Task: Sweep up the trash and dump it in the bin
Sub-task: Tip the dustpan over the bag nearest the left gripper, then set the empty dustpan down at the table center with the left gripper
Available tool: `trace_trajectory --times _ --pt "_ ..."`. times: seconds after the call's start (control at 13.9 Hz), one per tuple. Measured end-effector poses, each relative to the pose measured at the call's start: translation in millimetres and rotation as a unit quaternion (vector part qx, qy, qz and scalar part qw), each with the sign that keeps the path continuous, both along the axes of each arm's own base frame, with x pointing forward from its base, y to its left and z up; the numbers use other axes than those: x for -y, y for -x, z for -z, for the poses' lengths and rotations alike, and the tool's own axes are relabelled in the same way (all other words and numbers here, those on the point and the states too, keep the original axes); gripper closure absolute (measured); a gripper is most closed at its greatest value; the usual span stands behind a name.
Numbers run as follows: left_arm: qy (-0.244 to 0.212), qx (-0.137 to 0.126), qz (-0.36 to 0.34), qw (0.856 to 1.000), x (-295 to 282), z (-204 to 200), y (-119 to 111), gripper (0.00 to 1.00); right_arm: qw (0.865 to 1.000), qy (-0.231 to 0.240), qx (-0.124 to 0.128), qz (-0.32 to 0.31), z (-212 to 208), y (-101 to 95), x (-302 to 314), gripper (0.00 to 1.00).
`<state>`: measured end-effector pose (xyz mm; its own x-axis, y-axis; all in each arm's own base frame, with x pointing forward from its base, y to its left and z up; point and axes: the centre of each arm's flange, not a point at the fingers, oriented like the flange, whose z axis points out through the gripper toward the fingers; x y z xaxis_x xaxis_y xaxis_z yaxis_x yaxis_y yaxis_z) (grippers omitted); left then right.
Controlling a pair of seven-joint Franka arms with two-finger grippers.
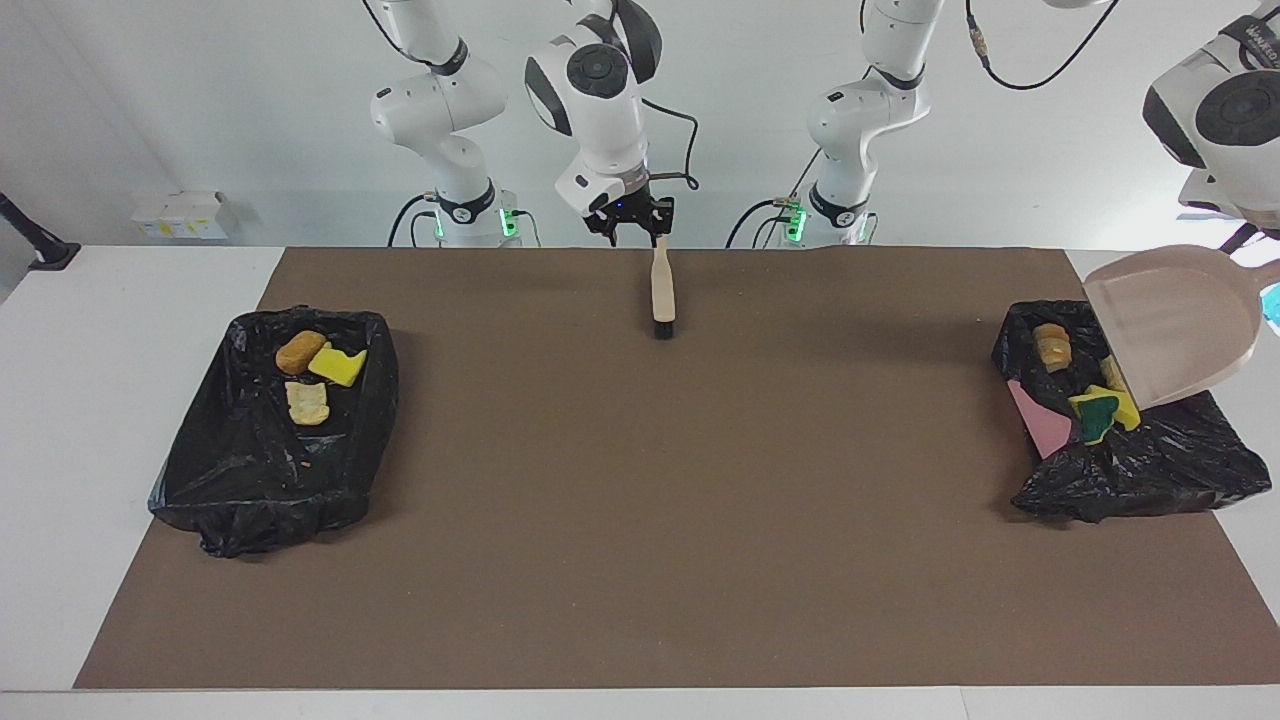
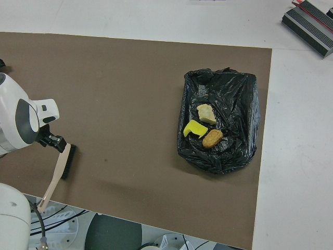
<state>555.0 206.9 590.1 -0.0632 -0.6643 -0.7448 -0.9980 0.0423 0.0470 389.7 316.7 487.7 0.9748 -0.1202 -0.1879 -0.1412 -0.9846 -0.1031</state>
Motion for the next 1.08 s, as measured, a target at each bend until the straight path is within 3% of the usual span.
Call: trace_trajectory --times 0.14,0.36,0.58,0.86,1.08 --pt "0.026 0.013 -0.031 0.999 3.4 -0.7 5.0 0.69 1.000 0.000 0.016 0.000 -29.5 -22.2 32.4 0.18" --pt "0.058 0.036 -0.098 0.993 21.8 4.4 10.6 0.69 0.999 0.017 0.043 -0.013 -77.8 -52.8 91.8 0.17" --pt "0.087 0.058 -0.177 0.979 58.2 13.7 14.3 0.69 0.997 0.041 0.066 -0.022 -104.2 -68.1 124.9 0.17" --pt "0.123 0.085 -0.273 0.950 107.4 22.1 21.1 0.69 0.991 0.093 0.089 -0.033 -124.0 -73.7 132.6 0.19" --pt "0.141 0.106 -0.345 0.922 161.2 26.4 28.3 0.69 0.988 0.118 0.091 -0.043 -135.8 -84.7 136.7 0.21"
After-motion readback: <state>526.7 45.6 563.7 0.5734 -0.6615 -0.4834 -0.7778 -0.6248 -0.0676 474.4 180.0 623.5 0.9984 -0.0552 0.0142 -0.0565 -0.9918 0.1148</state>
